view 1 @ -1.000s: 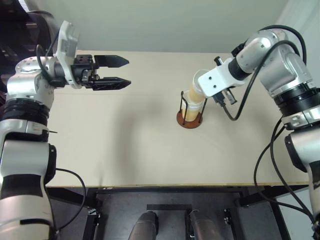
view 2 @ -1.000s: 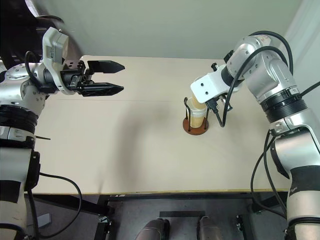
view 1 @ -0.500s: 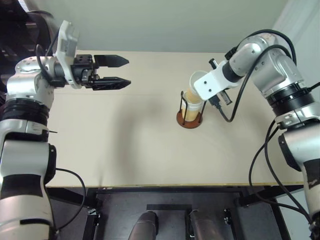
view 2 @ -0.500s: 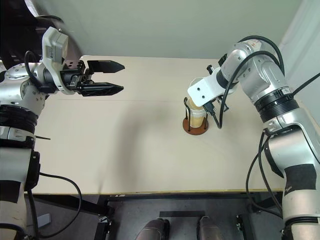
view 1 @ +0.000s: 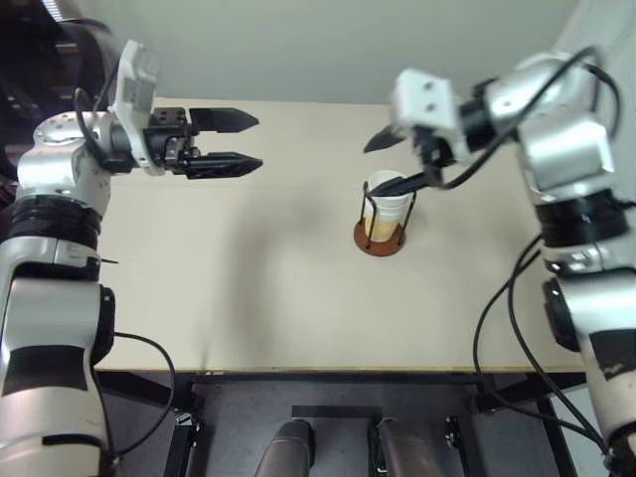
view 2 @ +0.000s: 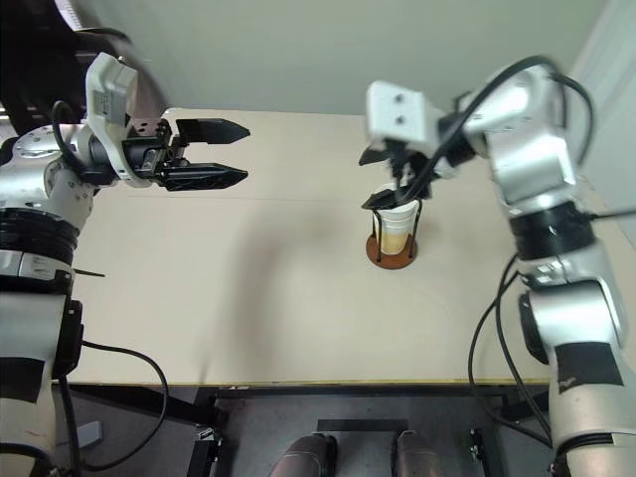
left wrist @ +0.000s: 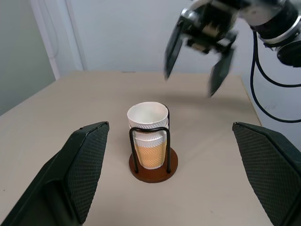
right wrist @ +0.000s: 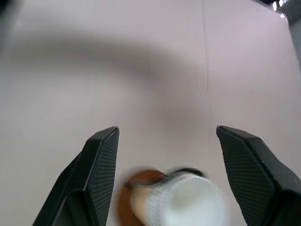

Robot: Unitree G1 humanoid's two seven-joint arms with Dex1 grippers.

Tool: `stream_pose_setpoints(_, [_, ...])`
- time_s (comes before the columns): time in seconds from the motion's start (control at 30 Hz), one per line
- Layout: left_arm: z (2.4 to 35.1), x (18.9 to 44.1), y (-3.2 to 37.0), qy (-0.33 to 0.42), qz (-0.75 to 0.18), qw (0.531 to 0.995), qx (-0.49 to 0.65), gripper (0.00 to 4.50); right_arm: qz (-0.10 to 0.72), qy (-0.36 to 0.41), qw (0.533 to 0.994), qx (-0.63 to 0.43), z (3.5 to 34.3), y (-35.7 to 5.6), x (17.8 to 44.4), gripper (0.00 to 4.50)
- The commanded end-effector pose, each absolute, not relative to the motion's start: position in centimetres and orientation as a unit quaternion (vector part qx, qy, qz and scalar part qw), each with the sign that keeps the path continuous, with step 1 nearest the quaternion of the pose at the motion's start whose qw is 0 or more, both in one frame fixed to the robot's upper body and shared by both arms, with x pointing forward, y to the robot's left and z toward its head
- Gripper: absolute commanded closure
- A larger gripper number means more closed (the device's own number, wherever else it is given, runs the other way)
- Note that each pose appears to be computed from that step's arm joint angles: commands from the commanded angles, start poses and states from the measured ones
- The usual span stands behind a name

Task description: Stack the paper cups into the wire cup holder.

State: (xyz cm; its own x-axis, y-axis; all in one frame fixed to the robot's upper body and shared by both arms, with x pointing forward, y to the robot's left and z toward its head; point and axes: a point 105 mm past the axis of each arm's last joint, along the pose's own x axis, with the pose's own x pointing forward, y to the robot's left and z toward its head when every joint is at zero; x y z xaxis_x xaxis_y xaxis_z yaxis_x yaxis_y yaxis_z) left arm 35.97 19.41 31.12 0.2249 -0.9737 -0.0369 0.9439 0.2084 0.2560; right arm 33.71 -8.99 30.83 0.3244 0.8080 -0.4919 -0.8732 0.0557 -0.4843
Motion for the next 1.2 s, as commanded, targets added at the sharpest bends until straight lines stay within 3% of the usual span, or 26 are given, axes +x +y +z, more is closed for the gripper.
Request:
stream_pose_setpoints(0.03, [31.1, 35.4, 19.3, -0.066, -0.633, 0.762, 0.122, 0.00, 0.555, 0.055, 0.778, -0.290, 31.6, -11.7, 32.1, 1.19])
stream_pose_setpoints(0.2, [30.1, 35.6, 18.4, -0.046, -0.644, 0.755, 0.116, 0.00, 0.509, 0.082, 0.828, -0.221, 30.9, -15.9, 31.4, 1.19])
stream_pose_setpoints(0.43, [28.9, 35.9, 17.8, -0.038, -0.652, 0.751, 0.093, 0.00, 0.386, 0.060, 0.904, -0.172, 29.8, -21.2, 32.9, 1.19])
stream_pose_setpoints(0.87, [30.1, 36.7, 18.8, -0.058, -0.624, 0.775, 0.077, 0.00, 0.383, 0.070, 0.901, -0.193, 27.7, -21.1, 32.1, 1.19])
stream_pose_setpoints(1.2, [28.9, 37.4, 19.4, -0.049, -0.599, 0.796, 0.070, 0.00, 0.386, 0.082, 0.897, -0.199, 26.6, -20.4, 31.2, 1.19])
